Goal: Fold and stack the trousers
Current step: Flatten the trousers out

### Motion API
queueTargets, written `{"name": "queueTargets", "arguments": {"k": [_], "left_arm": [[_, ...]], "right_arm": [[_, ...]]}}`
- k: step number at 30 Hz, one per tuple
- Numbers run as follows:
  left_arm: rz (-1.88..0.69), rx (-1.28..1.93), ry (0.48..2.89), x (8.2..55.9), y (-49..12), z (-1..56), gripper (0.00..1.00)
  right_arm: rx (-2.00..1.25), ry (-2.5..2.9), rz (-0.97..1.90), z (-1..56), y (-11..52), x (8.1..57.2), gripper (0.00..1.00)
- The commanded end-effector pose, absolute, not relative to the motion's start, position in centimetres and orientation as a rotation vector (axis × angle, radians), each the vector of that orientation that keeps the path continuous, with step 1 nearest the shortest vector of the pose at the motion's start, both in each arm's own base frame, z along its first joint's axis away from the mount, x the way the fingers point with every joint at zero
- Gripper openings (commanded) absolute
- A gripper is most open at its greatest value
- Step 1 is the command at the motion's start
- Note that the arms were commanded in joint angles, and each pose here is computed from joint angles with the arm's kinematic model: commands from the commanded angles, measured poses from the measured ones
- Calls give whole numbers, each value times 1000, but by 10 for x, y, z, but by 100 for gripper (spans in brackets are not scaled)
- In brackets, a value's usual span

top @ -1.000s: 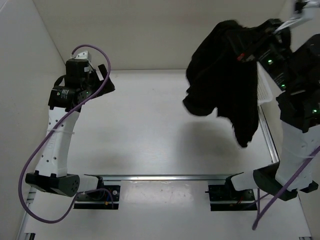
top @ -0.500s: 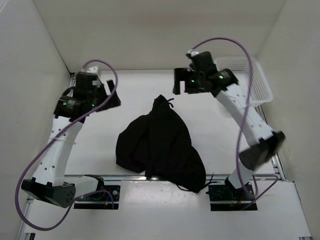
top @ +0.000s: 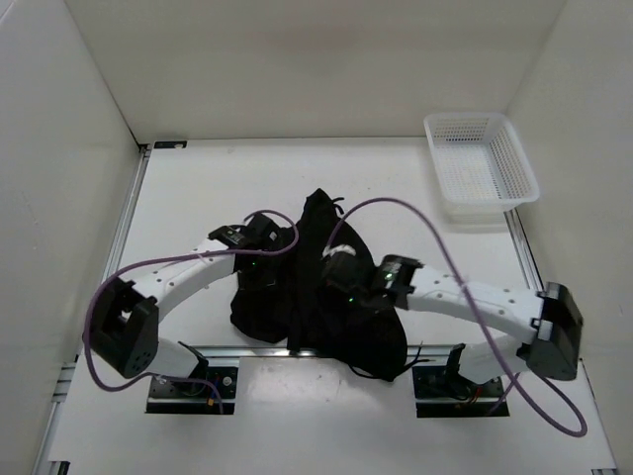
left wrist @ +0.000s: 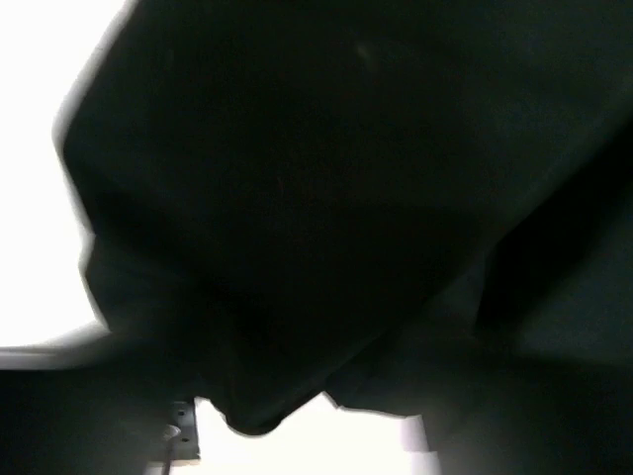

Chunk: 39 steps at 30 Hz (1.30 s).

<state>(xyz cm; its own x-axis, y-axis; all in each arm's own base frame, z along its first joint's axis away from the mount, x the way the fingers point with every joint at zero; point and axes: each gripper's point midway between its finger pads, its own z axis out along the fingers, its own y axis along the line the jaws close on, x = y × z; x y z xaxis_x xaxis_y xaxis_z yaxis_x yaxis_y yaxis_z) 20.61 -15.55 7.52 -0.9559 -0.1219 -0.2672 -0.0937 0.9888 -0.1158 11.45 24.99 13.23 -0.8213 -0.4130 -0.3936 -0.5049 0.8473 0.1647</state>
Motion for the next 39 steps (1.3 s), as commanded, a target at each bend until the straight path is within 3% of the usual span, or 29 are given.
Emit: {"name": "queueTargets", "arguments": {"k": [1, 2, 7, 9, 10, 11, 12, 13, 14, 16, 19, 26, 29, 33, 34, 35, 36, 37, 39], "left_arm": [[-191, -231, 2809, 222, -171, 71, 32], [-164, -218, 2797, 228, -170, 71, 11], [-31, -299, 2580, 303, -128, 162, 11], [-9, -312, 2539, 316, -112, 193, 11], [-36, -376, 2466, 334, -103, 224, 11], [-40, -382, 2436, 339, -96, 239, 11], [-38, -392, 2417, 345, -91, 249, 11], [-95, -402, 2376, 352, -89, 271, 11], [-103, -397, 2376, 353, -87, 276, 11], [-133, -405, 2332, 358, -82, 296, 11], [-143, -417, 2300, 358, -74, 310, 11], [-188, -427, 2211, 352, -61, 346, 11], [-231, -418, 2182, 350, -63, 359, 11], [-223, -433, 2182, 353, -59, 358, 14], [-196, -436, 2184, 364, -54, 353, 22], [-163, -447, 2175, 372, -44, 351, 80], [-139, -459, 2193, 379, -37, 343, 100], [-118, -484, 2283, 391, -33, 318, 100], [-118, -513, 2354, 386, -27, 312, 100]], "right_arm": [[-666, 2629, 375, 132, 288, 107, 100], [-686, 2622, 368, 129, 295, 106, 100], [-775, 2565, 423, 118, 357, 100, 100], [-746, 2565, 391, 110, 363, 103, 92], [-703, 2558, 384, 107, 366, 108, 79], [-706, 2565, 348, 99, 362, 108, 79], [-682, 2563, 344, 96, 362, 110, 56], [-662, 2563, 326, 94, 359, 112, 42], [-640, 2575, 300, 89, 353, 112, 17], [-606, 2547, 270, 97, 344, 118, 1], [-537, 2471, 228, 128, 322, 130, 0], [-442, 2235, 221, 259, 255, 158, 0], [-456, 2201, 312, 282, 263, 156, 0], [-524, 2266, 341, 257, 301, 152, 4], [-541, 2268, 358, 253, 310, 152, 18], [-568, 2295, 351, 237, 318, 150, 27], [-580, 2306, 367, 231, 324, 148, 38], [-602, 2325, 410, 223, 337, 144, 63], [-634, 2341, 427, 214, 348, 142, 80]]}}
